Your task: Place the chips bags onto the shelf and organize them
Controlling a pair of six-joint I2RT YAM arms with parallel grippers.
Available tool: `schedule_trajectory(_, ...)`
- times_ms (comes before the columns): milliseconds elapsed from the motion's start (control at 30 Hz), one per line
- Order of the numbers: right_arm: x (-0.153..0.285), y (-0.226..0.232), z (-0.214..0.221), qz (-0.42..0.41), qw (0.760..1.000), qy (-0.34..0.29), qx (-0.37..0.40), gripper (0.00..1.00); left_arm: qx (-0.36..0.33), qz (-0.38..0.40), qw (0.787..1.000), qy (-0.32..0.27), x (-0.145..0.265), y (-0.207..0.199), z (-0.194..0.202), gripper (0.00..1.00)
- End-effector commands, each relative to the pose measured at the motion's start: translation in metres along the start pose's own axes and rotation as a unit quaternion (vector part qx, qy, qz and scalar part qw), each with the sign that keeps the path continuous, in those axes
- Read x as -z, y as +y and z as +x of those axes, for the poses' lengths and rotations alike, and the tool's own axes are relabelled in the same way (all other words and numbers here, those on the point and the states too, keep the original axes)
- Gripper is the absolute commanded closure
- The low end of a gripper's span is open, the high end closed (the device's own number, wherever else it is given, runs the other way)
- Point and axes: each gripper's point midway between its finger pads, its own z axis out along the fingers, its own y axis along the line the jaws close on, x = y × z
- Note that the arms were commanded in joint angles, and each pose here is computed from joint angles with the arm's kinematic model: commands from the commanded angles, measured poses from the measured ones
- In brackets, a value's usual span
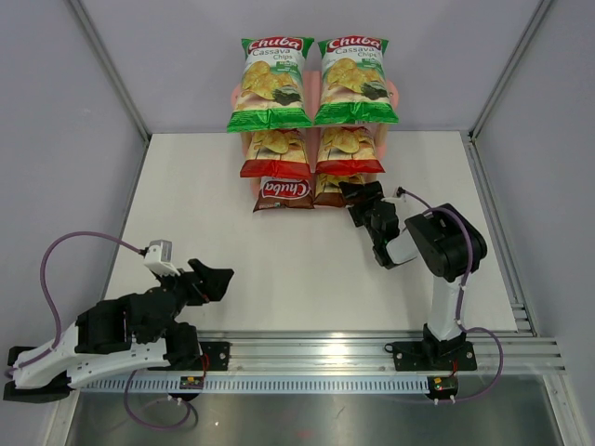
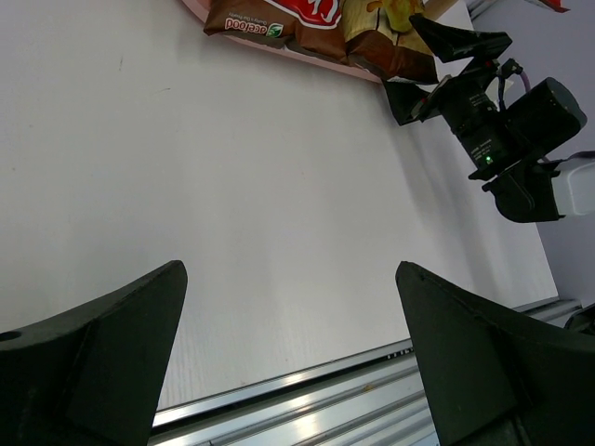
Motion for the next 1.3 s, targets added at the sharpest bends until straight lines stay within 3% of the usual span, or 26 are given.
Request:
schedule_trajectory(0,0.012,-0.026,0.004,0.062,0.998,0.014,0.028,0.01,0.012,-0.001,1.000,-0.013,0.006,-0.002,-0.016,0.01)
schedule_trajectory(233,0.028,-0.040,-0.003,0.116,0.992,0.016,0.052,0.00,-0.023,-0.044,0.999,0.006,0.000,0.000,-0.009,0.01)
schedule_trajectory(500,0.074,-0.018,-0.024,0.100,0.992,-0.003,0.081,0.01,-0.068,-0.118,0.991,0.008,-0.010,0.006,-0.008,0.01)
schedule_trajectory(633,0.104,-0.011,-0.034,0.115,0.982,0.008,0.152,0.01,-0.091,-0.142,0.986,0.001,-0.018,-0.001,-0.012,0.01)
schedule_trajectory(700,0.121,0.017,-0.047,0.091,0.980,-0.002,0.179,0.00,-0.112,-0.164,0.980,-0.012,-0.026,-0.001,-0.016,0.01)
schedule_trajectory(733,0.134,0.003,-0.050,0.128,0.967,0.010,0.219,0.00,-0.108,-0.196,0.974,-0.023,-0.032,0.009,-0.022,0.01)
schedule_trajectory(767,0.148,0.035,-0.061,0.093,0.967,-0.004,0.237,0.01,-0.135,-0.208,0.969,-0.001,-0.039,0.012,-0.017,0.01)
schedule_trajectory(800,0.159,0.042,-0.067,0.092,0.962,-0.005,0.256,0.00,-0.121,-0.200,0.972,0.000,-0.051,0.007,-0.016,0.01)
schedule_trajectory(833,0.181,0.021,-0.073,0.144,0.945,0.009,0.293,0.00,-0.126,-0.220,0.967,0.001,-0.057,0.019,-0.023,0.01)
schedule_trajectory(867,0.200,0.055,-0.089,0.110,0.948,-0.021,0.298,0.00,-0.118,-0.203,0.972,0.018,-0.064,0.016,-0.017,0.01)
schedule_trajectory(933,0.234,0.049,-0.104,0.141,0.927,-0.022,0.346,0.00,-0.097,-0.212,0.972,0.001,-0.074,0.023,-0.024,0.01)
schedule_trajectory(1000,0.269,0.084,-0.127,0.103,0.922,-0.062,0.367,0.01,-0.086,-0.213,0.973,0.008,-0.081,0.028,-0.025,0.01)
schedule_trajectory(1033,0.285,0.078,-0.132,0.120,0.906,-0.053,0.402,0.00,-0.080,-0.234,0.969,0.004,-0.083,0.041,-0.031,0.01)
schedule_trajectory(1067,0.305,0.102,-0.144,0.096,0.910,-0.080,0.395,0.01,-0.074,-0.223,0.972,0.017,-0.087,0.041,-0.029,0.01)
schedule_trajectory(1133,0.327,0.123,-0.146,0.069,0.908,-0.071,0.407,0.01,-0.059,-0.235,0.970,0.016,-0.088,0.055,-0.037,0.01)
schedule_trajectory(1267,0.346,0.146,-0.159,0.085,0.903,-0.069,0.415,0.01,-0.026,-0.239,0.971,0.014,-0.087,0.067,-0.048,0.01)
